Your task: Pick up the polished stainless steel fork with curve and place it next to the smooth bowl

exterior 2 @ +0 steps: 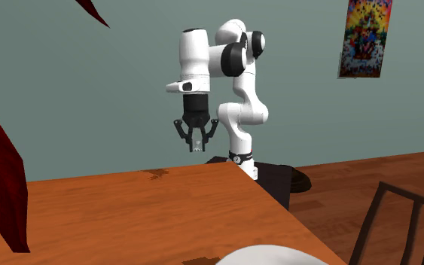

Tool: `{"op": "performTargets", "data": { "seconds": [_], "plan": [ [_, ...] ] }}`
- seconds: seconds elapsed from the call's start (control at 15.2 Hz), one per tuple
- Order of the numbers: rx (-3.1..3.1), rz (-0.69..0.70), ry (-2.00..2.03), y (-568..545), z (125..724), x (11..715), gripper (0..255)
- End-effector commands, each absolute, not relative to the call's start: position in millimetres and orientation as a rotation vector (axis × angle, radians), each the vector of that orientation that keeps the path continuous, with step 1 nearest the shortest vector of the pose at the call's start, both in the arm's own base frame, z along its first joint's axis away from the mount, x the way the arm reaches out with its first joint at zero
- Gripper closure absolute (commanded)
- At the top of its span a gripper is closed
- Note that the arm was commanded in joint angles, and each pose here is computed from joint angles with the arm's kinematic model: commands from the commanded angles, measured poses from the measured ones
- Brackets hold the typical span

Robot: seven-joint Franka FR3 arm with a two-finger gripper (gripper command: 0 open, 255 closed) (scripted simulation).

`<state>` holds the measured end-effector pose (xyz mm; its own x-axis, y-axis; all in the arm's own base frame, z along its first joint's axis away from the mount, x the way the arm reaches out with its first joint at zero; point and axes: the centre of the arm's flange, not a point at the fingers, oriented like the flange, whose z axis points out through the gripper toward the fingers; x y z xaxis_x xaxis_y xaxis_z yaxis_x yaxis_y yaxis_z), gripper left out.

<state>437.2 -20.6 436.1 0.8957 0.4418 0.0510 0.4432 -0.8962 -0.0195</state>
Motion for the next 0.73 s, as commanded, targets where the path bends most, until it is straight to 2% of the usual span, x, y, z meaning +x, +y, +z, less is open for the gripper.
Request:
{"op": "performTargets", "data": {
  "seconds": [0.0,0.26,0.66],
  "plan": [
    [-3.029,-0.070,-0.707,-20.2,446.9,436.7,255],
    [-3.029,-0.070,-0.707,-20.2,466.7,436.7,255],
    [-3.029,-0.070,-0.707,42.2,467.1,485.5,255]
  ]
}}
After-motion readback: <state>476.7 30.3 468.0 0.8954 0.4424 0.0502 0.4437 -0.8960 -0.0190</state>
